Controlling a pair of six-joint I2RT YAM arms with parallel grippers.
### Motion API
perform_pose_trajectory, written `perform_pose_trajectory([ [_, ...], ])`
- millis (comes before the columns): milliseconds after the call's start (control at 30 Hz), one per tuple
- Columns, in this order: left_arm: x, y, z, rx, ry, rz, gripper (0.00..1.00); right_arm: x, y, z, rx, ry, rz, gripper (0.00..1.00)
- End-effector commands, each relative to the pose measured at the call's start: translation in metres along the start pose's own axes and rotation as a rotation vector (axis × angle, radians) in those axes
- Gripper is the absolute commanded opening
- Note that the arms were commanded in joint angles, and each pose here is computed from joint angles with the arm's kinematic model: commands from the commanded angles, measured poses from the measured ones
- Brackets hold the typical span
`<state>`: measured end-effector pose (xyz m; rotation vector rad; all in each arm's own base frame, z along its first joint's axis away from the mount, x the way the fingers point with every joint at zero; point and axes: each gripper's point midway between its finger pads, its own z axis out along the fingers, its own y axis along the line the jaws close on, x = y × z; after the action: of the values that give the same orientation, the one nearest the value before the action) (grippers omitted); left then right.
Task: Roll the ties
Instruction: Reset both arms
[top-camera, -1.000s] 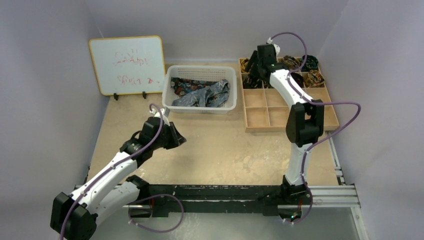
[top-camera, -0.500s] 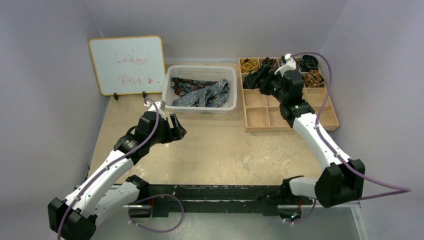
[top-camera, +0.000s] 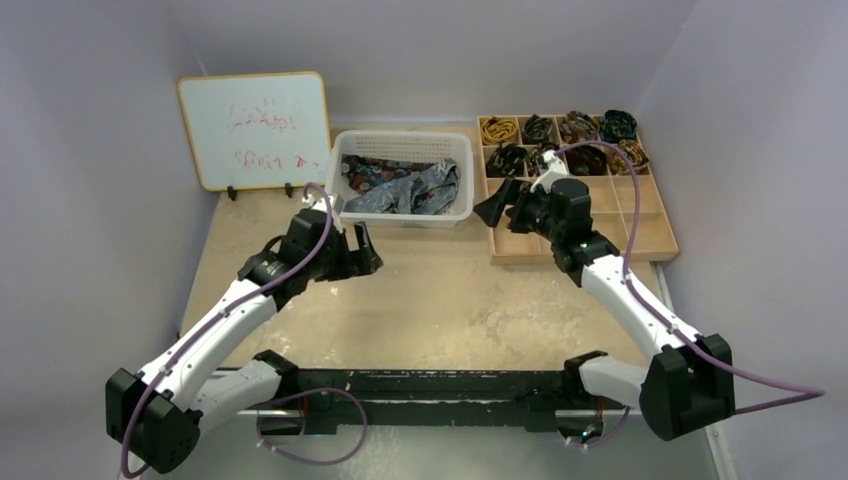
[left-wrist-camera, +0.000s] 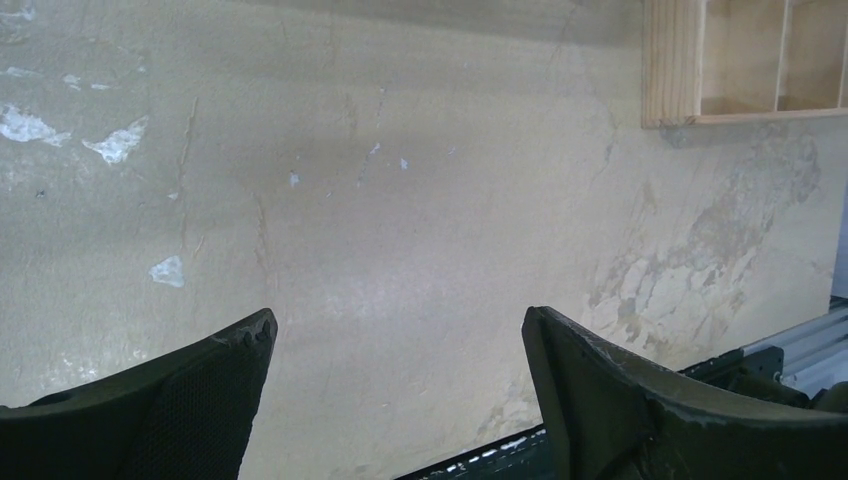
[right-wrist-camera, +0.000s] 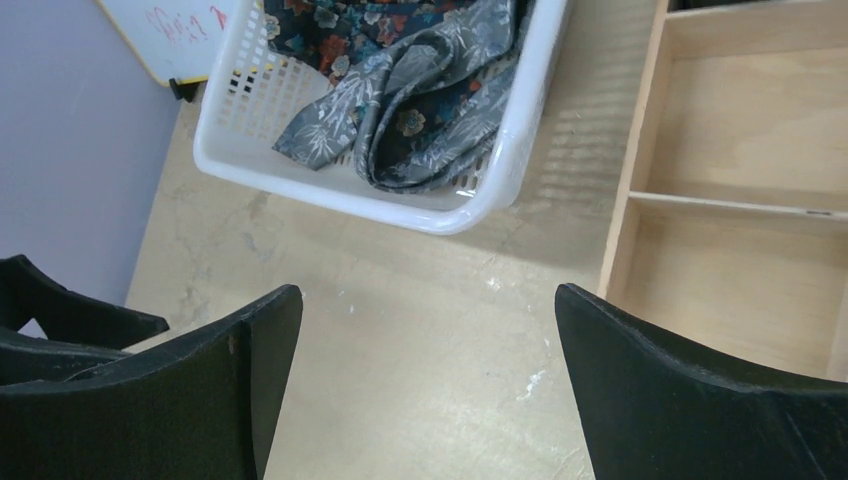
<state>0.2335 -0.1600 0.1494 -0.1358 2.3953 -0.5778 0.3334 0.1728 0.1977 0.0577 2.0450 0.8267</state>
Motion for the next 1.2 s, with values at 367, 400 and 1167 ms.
perform_pose_trajectory([
  [367,-0.036,-0.012,-0.018,-0.020,-0.103,-0.060,0.94,-0.060,0.061,-0.018,0.045,-0.247,-0.269,0.99],
  [400,-0.039,-0.012,-0.019,-0.021,-0.118,-0.061,0.94,-0.063,0.059,-0.016,0.059,-0.261,-0.254,0.99],
  [1167,-0.032,0.008,-0.029,-0.077,-0.153,-0.039,0.95,-0.050,0.013,-0.033,0.229,-0.351,-0.098,0.99],
])
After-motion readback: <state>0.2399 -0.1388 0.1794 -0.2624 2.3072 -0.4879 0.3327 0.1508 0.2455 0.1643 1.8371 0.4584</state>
